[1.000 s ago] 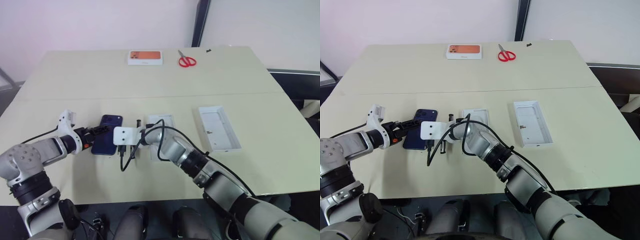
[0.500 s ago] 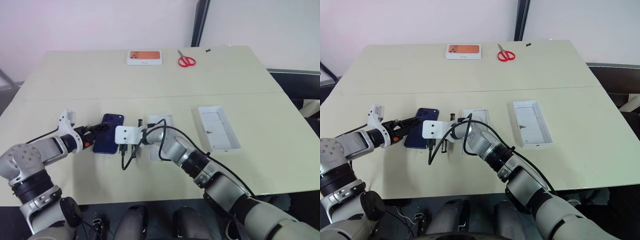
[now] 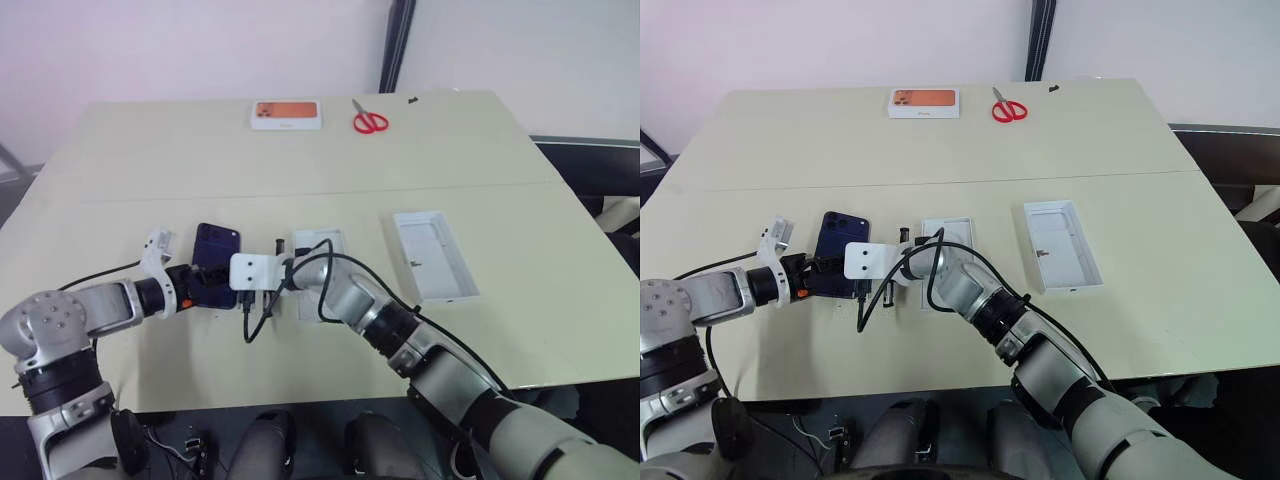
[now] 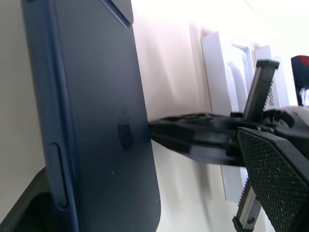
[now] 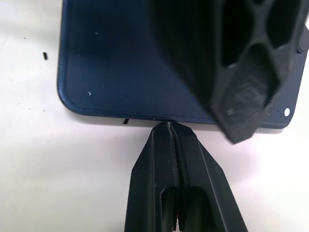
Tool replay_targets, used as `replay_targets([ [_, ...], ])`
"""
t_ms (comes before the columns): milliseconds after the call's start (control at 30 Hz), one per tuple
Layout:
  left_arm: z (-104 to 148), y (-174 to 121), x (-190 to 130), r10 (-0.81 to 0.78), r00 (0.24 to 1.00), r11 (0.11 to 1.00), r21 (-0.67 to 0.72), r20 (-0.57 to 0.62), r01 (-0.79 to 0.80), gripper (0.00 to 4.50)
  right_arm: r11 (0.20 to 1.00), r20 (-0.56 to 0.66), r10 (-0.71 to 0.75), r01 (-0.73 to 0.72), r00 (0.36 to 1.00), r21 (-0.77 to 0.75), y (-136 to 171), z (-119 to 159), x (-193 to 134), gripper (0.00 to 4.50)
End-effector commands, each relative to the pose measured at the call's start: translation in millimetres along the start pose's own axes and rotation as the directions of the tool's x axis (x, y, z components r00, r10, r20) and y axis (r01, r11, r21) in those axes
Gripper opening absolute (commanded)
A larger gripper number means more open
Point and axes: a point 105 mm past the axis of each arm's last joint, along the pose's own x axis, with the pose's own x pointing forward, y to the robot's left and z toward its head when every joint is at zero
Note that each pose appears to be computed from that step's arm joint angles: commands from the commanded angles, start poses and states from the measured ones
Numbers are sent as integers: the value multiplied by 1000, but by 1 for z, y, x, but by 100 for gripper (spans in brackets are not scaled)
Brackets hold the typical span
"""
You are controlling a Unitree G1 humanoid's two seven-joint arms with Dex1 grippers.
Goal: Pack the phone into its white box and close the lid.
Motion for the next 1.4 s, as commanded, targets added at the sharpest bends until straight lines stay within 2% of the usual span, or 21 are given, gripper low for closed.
replay_targets([
  [33, 19, 9, -12, 47, 995, 999, -18, 83, -46, 450, 999, 44, -11, 13, 999, -39, -4, 14, -3, 6],
  [367, 30, 15, -15, 73, 993, 997, -34, 98, -70, 450, 999, 41, -12, 13, 999, -41, -3, 14, -6, 6],
  [467, 29, 14, -14, 70, 993, 997, -35, 95, -67, 375, 999, 41, -15, 17, 999, -39, -3, 14, -7, 0],
  [633, 30, 9, -14, 52, 994, 998, -27, 101, -49, 126, 998, 39, -27, 29, 999, -51, -5, 14, -13, 0],
  [900, 34, 5, -16, 18, 989, 998, -66, 148, -8, 126, 995, 47, -47, 51, 998, -87, -8, 19, -30, 0],
  [1033, 30, 5, -13, 15, 989, 997, -76, 147, -4, 4, 993, 50, -74, 78, 996, -94, -16, 20, -41, 0],
  [1200, 28, -2, -10, -13, 988, 997, -73, 154, 25, 4, 989, 65, -128, 132, 990, -67, -31, 21, -64, 0],
  [1400, 60, -39, -8, -147, 946, 984, -54, 288, 169, 4, 991, 159, -130, 123, 979, 49, -39, 24, -114, 0],
])
